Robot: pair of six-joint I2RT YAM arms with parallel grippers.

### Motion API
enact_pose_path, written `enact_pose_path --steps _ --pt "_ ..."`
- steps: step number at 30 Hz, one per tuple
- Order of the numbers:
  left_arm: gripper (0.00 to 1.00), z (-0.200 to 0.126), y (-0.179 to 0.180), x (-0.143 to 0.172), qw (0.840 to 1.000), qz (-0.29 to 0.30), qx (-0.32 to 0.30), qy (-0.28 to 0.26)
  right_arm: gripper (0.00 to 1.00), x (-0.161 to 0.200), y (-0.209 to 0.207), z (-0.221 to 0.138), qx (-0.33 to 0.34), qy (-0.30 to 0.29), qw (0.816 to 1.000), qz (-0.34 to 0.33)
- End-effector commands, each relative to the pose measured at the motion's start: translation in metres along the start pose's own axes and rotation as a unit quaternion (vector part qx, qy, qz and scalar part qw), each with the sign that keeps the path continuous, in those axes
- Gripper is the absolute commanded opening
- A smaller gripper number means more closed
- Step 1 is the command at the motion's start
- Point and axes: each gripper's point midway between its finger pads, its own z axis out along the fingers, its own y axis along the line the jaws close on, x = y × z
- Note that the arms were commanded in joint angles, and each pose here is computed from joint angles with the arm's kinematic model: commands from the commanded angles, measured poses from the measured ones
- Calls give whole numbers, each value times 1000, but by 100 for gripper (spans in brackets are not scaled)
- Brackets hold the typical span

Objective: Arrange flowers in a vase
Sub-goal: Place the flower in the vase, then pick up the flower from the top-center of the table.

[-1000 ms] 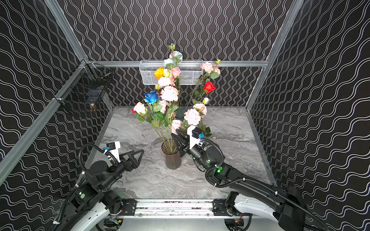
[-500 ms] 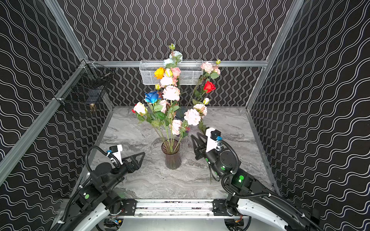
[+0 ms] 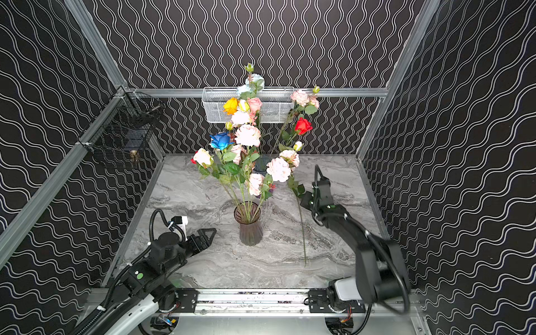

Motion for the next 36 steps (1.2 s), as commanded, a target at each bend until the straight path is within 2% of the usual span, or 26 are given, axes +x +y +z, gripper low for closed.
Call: enact_pose_path --steps 1,4,10,13,16,21,27,30,32,36 --pt "98 -2 -5 1 1000 -8 17 2 46 20 -7 36 45 81 995 -42" --pt "98 -5 -5 2 1000 -16 27 -2 46 29 -16 61 77 117 988 -66" --pt "98 -8 -5 2 999 -7 31 -7 44 56 -25 76 76 156 981 -86" --pt "98 -5 -4 3 999 -8 32 -6 33 61 -26 76 71 154 982 -82" --pt "98 -3 -6 5 999 -1 31 5 14 48 -20 64 61 120 988 -72" --pt "98 -6 -12 -1 999 16 28 5 2 29 -11 35 42 68 995 -66" --pt "98 -22 -20 -21 999 36 21 -31 0 5 -3 -17 17 -7 998 -53" --pt "98 -35 -19 -34 997 42 5 -58 0 -12 2 -61 -2 -92 995 -49" --pt "98 -47 -13 -46 995 38 -20 -85 0 -19 14 -99 -42 -180 981 -65" --pt "98 -68 2 -69 985 -1 -50 -162 0 -37 32 -191 -112 -344 931 -55"
